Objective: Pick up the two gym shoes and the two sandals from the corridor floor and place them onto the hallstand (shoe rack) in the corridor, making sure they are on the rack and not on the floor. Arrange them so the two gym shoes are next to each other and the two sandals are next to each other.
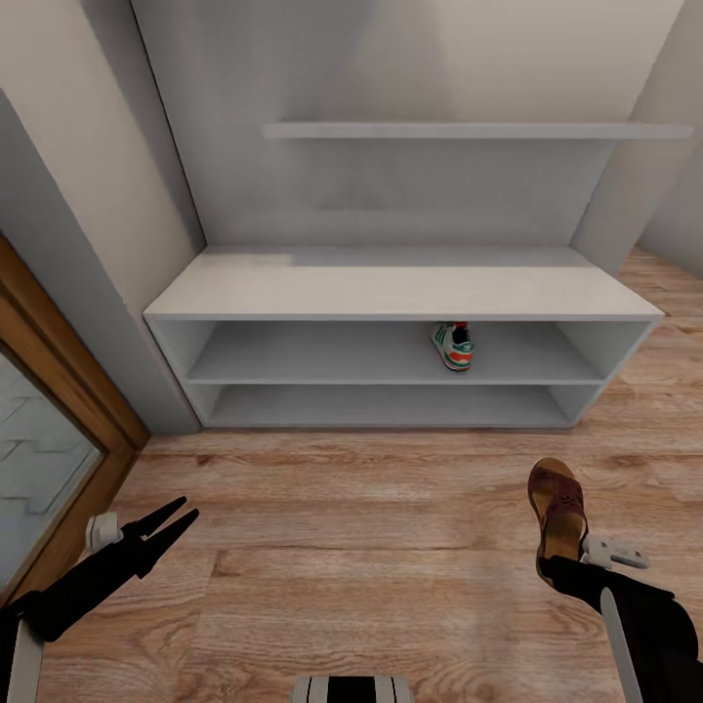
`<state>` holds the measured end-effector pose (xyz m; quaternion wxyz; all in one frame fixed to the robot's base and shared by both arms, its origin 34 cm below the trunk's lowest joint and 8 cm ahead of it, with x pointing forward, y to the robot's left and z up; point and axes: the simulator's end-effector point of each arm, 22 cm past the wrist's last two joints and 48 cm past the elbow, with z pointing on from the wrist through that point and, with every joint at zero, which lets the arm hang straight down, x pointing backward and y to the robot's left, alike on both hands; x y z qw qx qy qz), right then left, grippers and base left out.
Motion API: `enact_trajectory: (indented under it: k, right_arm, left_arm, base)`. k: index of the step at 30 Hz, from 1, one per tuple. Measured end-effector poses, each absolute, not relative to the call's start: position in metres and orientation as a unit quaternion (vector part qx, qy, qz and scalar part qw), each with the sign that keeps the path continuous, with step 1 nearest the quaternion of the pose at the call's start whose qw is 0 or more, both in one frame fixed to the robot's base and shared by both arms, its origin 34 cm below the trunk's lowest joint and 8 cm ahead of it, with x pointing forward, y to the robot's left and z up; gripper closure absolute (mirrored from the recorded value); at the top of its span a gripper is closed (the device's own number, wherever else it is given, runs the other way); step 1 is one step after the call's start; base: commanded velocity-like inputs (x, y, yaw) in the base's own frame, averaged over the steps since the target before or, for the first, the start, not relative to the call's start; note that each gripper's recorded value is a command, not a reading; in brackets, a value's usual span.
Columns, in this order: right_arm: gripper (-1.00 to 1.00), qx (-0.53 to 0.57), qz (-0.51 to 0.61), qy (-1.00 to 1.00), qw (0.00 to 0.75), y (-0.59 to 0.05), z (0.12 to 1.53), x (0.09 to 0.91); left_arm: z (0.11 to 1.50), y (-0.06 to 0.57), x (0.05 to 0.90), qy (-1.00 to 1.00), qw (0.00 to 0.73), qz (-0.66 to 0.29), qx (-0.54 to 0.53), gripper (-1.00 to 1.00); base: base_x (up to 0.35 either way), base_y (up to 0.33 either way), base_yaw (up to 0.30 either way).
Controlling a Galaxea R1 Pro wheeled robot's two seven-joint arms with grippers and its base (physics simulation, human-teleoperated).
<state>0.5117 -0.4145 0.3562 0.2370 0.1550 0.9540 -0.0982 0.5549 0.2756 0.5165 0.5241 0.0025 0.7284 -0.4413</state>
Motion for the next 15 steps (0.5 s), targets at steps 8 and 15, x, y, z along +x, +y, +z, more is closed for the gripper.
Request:
enact_trajectory:
  k: [8, 15]
  right_arm:
    - [1.00, 0.137, -0.086, 0.958, 0.238, -0.397, 0.354, 0.518]
    - [1.00, 0.036, -0.054, 0.969, 0.237, -0.318, 0.347, 0.535]
  left_arm:
    - [0.516, 0.276, 0.555, 0.728, 0.524, -0.441, 0.002, -1.00]
    - [0.517, 0.276, 0.555, 0.728, 0.524, -0.441, 0.003, -1.00]
  base:
    - [0.000, 0.000, 0.000]
    - [0.000, 0.000, 0.000]
